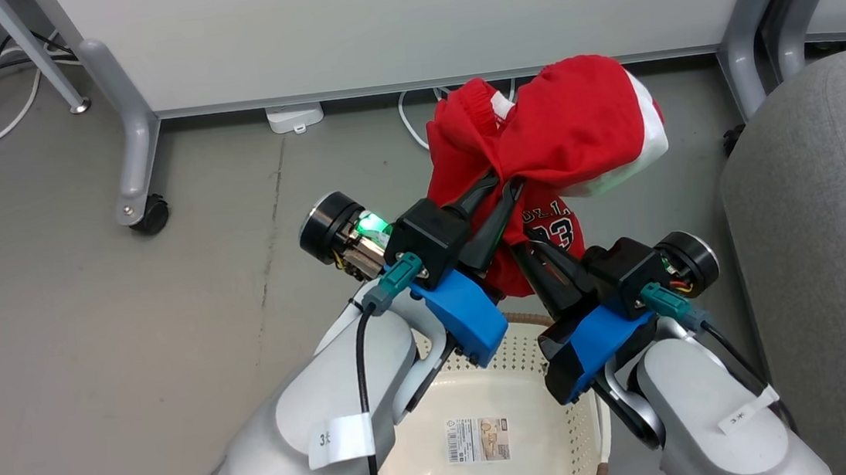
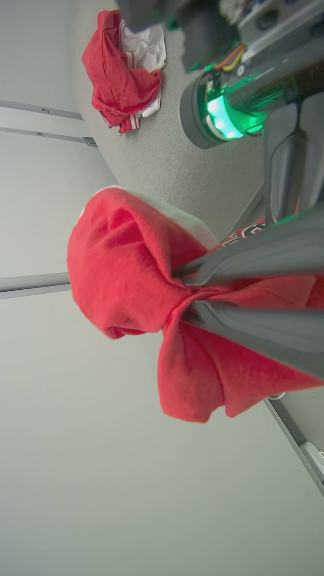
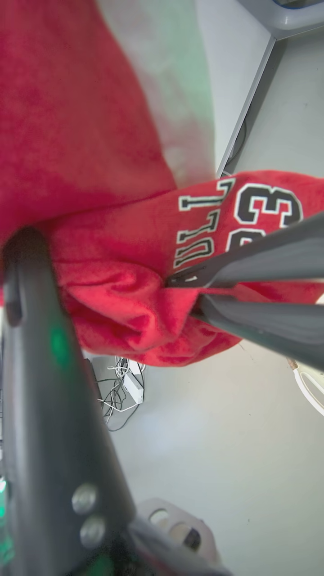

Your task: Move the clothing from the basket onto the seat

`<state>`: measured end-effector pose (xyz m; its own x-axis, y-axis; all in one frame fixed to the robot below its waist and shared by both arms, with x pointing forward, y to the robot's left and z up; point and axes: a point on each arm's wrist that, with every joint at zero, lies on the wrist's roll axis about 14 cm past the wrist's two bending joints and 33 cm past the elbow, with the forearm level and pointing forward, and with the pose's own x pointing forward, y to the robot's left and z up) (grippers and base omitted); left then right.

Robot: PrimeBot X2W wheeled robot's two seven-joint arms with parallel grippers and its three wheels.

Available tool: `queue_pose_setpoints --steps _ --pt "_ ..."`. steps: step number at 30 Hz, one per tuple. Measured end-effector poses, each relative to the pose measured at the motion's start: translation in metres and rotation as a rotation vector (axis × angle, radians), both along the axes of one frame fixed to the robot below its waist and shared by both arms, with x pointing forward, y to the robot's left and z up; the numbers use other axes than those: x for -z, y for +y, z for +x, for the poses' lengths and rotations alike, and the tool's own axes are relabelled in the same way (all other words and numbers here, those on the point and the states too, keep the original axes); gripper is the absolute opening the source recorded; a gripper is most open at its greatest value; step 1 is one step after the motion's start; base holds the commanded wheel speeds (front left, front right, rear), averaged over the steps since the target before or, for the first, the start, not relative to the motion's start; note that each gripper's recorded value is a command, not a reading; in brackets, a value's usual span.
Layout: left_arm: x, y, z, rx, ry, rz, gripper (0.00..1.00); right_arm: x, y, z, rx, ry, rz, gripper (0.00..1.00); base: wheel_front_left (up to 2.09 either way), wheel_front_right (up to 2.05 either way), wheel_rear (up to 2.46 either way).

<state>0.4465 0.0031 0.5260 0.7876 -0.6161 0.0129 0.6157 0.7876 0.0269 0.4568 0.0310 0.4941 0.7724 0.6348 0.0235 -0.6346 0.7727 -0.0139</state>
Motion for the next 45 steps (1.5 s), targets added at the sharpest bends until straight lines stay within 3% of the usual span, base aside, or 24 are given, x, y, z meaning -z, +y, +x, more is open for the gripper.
queue_pose_setpoints --steps 10,11,12,13,33,45 --pt "0.001 0.000 0.000 0.001 0.000 0.002 0.00 0.000 0.000 -0.001 -0.001 0.001 0.001 0.00 0.00 0.00 0.00" --pt "0.000 0.001 0.001 -0.003 -0.001 0.000 0.10 0.000 0.000 -0.001 -0.001 0.001 0.001 0.00 0.00 0.00 0.00" --pt "-0.001 0.002 0.001 -0.008 -0.003 0.000 0.69 0.000 0.000 0.000 -0.001 0.001 0.001 0.00 0.00 0.00 0.00" --pt "-0.001 0.002 0.002 -0.009 -0.007 0.001 1.00 0.000 0.000 0.000 -0.001 0.002 0.001 0.00 0.00 0.00 0.00" --pt "-0.004 0.003 0.006 -0.022 -0.029 0.007 1.00 0.004 -0.007 0.004 0.024 0.014 0.003 0.00 0.00 0.00 0.00" --pt "0.004 -0.005 0.011 -0.001 -0.018 0.007 1.00 0.002 -0.053 0.026 0.168 -0.003 0.005 0.00 0.00 0.00 0.00"
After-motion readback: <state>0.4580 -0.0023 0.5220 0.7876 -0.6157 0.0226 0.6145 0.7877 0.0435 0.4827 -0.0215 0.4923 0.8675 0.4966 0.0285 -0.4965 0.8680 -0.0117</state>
